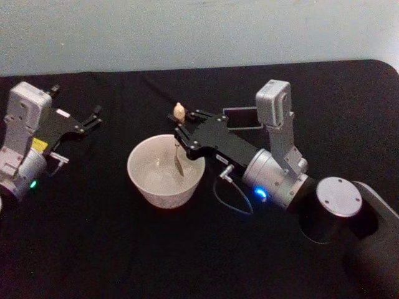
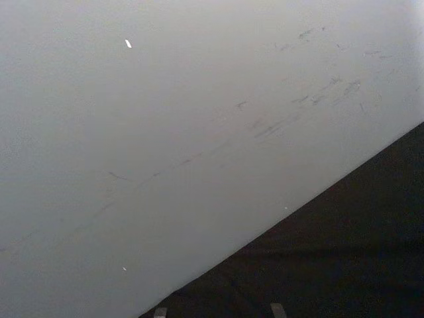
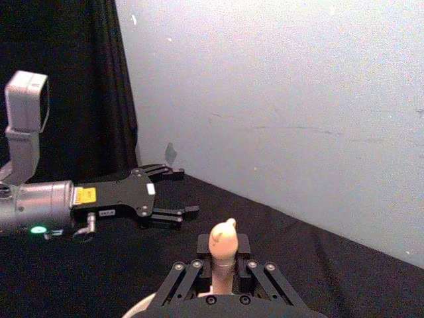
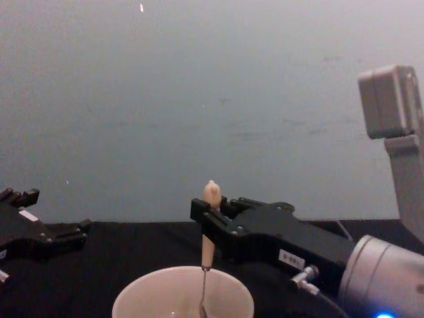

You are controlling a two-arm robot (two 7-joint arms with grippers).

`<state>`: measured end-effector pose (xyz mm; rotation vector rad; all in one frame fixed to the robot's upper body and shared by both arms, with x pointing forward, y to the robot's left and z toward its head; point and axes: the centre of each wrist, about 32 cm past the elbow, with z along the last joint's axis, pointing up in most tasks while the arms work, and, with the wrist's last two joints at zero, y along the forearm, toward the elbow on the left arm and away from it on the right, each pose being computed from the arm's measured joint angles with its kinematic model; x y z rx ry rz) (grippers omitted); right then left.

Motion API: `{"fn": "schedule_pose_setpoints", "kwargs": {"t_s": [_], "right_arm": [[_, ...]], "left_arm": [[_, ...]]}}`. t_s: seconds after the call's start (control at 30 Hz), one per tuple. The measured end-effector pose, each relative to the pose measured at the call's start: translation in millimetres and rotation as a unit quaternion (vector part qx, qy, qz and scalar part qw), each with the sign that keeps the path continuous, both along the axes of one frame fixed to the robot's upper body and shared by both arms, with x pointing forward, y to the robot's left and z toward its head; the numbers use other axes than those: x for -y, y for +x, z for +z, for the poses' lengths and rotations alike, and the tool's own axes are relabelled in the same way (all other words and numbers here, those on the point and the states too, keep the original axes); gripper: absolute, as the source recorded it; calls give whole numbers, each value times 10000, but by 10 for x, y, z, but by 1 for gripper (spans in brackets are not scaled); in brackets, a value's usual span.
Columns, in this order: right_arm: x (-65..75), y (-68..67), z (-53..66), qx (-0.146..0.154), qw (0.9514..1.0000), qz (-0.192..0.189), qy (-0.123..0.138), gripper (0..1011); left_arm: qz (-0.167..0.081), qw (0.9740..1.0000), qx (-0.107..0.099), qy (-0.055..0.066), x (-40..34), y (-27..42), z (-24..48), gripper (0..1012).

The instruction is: Pick up the stirring spoon with one hand, stir inside the cup, then place it back in its original position.

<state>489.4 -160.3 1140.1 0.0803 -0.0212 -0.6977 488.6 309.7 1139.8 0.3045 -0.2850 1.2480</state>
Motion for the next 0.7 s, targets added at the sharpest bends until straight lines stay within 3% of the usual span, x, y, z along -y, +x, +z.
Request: {"fn": "schedule_pose_setpoints", "kwargs": {"t_s": [0.33, 0.7], "right_arm": [[50, -121, 2, -18, 9999, 159, -1, 214], [-39, -198, -12, -56, 9993, 380, -6, 214]], "left_arm": [[0, 10000, 0, 0, 0, 0, 0, 1001], [0, 10000, 0, 0, 0, 0, 0, 1001]]}}
